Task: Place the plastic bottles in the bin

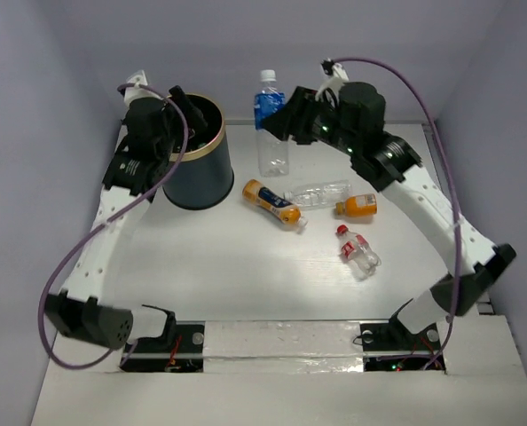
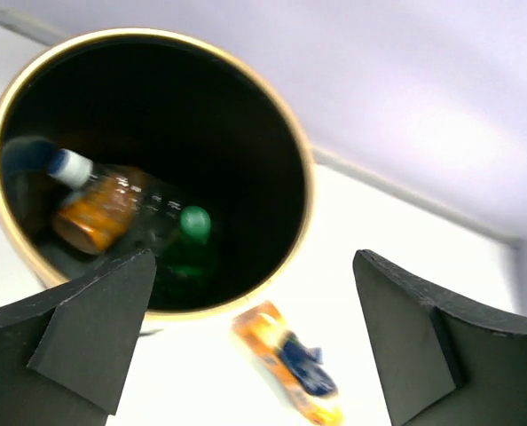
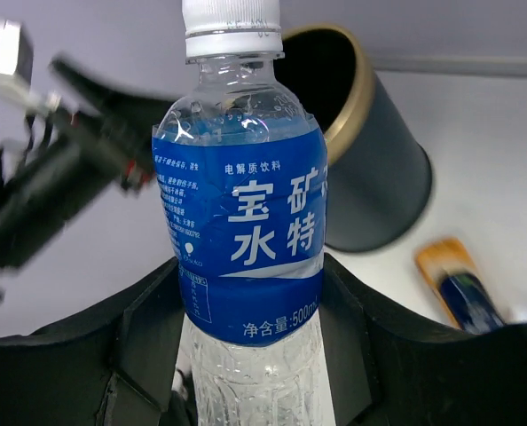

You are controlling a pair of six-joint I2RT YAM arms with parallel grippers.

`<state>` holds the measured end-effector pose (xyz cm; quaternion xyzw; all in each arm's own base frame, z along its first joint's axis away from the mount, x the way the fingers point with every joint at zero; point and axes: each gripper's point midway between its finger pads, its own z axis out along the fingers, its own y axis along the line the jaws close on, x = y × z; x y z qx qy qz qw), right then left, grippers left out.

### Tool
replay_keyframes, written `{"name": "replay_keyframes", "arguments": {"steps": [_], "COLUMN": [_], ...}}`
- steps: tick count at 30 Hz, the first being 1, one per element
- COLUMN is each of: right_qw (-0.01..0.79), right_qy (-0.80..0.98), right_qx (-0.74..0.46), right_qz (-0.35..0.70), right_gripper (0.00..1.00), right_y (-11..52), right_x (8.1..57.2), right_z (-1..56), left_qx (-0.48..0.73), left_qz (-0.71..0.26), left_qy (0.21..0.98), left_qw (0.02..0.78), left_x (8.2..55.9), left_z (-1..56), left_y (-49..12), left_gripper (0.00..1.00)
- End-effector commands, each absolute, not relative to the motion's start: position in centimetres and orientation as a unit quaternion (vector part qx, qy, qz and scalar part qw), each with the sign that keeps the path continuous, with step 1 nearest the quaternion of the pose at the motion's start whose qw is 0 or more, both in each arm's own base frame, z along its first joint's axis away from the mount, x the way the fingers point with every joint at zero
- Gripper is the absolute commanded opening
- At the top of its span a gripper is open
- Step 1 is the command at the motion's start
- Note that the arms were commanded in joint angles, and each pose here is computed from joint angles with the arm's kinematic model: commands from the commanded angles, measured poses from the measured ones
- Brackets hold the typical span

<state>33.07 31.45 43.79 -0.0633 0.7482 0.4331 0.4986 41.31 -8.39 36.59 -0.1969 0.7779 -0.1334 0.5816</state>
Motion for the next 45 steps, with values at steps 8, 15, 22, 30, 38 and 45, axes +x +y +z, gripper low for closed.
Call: {"name": "replay_keyframes", "arguments": {"steps": [8, 15, 22, 30, 38, 45], "right_qw": [0.575, 0.597, 0.640, 0.665, 0.682, 0.680], "right_qy": [0.599, 0.582, 0.571, 0.599, 0.622, 0.627], "right_qx": [-0.009, 0.029, 0.058, 0.002, -0.020, 0.004], "right_qz": [0.557, 0.551, 0.511, 0.445, 0.385, 0.381], "right_gripper": [0.54, 0.55, 0.56, 0.80, 1.00, 0.44], "right_y": [40.1, 44.3, 46.0, 48.6, 47.0, 40.2], "right_x": [40.0, 45.9, 49.6, 48.6, 46.8, 41.5], "right_z": [54.6, 51.2, 48.0, 44.7, 45.2, 49.0], "left_qx": [-0.226, -0.244, -0.245, -0.244, -0.232, -0.220], "left_qz": [-0.265, -0.262, -0.264, -0.264, -0.316, -0.346], "left_qy": [0.729, 0.778, 0.808, 0.822, 0.828, 0.836], "left_qw": [0.589, 0.516, 0.467, 0.442, 0.401, 0.364], "left_x": [30.7, 27.0, 24.1, 22.7, 23.2, 24.4], "left_z": [38.0, 30.0, 25.5, 23.2, 22.0, 19.8], "left_y": [-8.6, -8.8, -9.4, -9.5, -12.1, -15.7], "left_gripper": [0.24, 0.08, 0.10, 0.44, 0.74, 0.75]}}
